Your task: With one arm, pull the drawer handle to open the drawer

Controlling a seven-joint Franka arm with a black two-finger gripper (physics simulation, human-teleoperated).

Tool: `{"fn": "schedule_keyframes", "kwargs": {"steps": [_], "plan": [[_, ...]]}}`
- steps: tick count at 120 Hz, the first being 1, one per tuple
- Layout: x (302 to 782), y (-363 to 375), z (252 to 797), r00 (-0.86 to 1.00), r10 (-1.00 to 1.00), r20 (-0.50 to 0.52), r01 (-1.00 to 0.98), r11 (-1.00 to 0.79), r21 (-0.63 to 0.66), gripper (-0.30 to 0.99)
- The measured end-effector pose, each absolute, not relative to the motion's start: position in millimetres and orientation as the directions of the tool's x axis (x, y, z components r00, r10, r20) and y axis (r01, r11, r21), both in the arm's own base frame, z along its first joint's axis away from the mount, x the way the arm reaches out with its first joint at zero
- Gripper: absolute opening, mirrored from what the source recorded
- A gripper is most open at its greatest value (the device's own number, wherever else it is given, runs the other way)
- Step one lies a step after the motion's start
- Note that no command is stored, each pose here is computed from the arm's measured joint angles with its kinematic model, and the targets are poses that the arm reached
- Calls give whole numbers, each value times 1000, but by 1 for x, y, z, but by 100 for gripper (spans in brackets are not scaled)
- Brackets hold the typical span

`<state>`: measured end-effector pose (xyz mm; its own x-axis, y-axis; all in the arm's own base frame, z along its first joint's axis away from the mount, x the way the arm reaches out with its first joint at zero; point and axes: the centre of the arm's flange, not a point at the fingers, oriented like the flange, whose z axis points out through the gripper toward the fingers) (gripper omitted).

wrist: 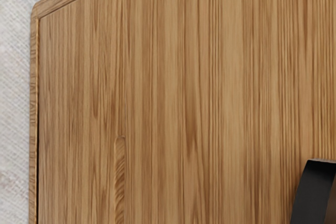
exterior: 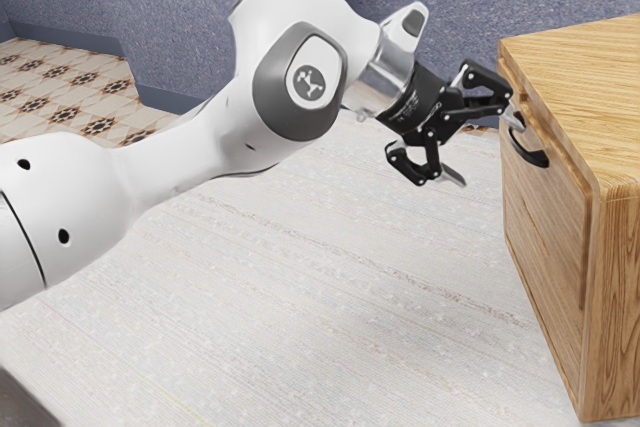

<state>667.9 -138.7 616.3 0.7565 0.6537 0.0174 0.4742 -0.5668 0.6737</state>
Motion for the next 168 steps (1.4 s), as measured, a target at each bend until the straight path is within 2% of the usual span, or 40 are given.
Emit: {"fn": "schedule_keyframes", "kwargs": {"steps": [168], "plan": [[621, -81, 637, 772, 635, 34, 516, -658, 548, 69]]}}
